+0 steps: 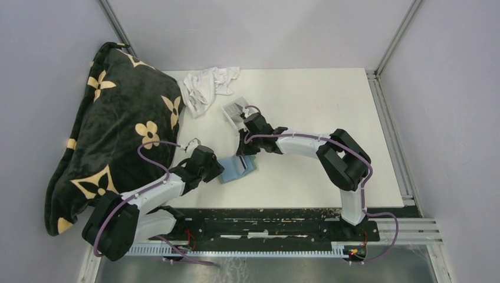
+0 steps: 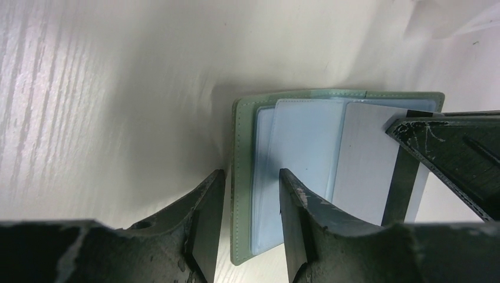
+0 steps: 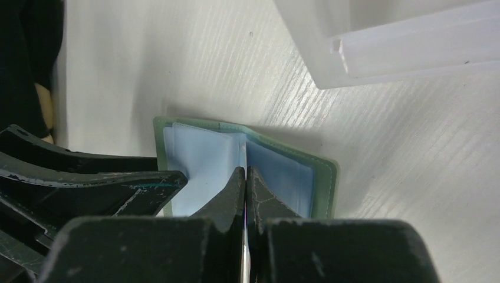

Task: Put the credit cards into the card holder
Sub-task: Insert the credit card into the card holder.

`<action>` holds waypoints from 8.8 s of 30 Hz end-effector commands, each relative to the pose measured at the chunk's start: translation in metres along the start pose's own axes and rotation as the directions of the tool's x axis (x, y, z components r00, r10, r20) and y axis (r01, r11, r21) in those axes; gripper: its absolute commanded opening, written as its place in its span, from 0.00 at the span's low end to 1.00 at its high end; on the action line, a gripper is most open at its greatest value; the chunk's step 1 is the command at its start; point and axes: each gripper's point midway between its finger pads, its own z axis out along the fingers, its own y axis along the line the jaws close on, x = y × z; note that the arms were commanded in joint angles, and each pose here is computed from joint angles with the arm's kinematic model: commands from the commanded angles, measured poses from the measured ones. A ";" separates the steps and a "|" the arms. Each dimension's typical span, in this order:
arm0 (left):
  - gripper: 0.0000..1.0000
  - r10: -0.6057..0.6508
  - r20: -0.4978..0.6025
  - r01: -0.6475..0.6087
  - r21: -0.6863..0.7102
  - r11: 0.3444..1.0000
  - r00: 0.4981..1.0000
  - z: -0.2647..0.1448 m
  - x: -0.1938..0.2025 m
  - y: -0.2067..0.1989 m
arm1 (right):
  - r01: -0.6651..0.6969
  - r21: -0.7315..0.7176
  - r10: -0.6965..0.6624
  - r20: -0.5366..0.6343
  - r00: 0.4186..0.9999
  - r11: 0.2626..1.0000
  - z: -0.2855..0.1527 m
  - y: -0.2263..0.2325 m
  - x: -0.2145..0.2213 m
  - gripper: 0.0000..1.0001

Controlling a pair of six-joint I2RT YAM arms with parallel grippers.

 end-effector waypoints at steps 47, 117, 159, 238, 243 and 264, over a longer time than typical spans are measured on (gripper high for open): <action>0.29 0.049 -0.084 -0.057 -0.096 0.994 0.995 0.007 0.014 0.020 | -0.128 -0.123 0.129 -0.002 0.992 0.984 0.014 -0.019 0.028 0.01; 0.33 0.040 -0.167 -0.073 -0.199 0.977 0.985 0.006 0.025 0.034 | -0.060 -0.084 0.053 -0.084 0.995 0.995 0.037 -0.031 0.114 0.01; 0.22 0.027 -0.210 -0.083 -0.263 0.961 0.977 -0.009 0.024 0.036 | -0.044 -0.052 0.035 -0.162 0.986 0.998 0.045 -0.029 0.115 0.06; 0.25 -0.036 -0.265 0.012 -0.089 0.996 0.964 0.016 0.052 0.016 | 0.085 0.111 -0.073 -0.111 0.991 0.990 -0.045 0.010 0.027 0.52; 0.26 -0.040 -0.270 0.018 -0.083 0.996 0.962 0.015 0.055 0.017 | 0.094 0.161 -0.075 -0.118 0.990 0.982 -0.049 -0.002 0.032 0.52; 0.28 -0.038 -0.296 0.021 -0.059 0.998 0.954 0.016 0.058 0.011 | 0.048 0.140 -0.024 -0.173 0.985 0.989 -0.027 -0.008 0.053 0.52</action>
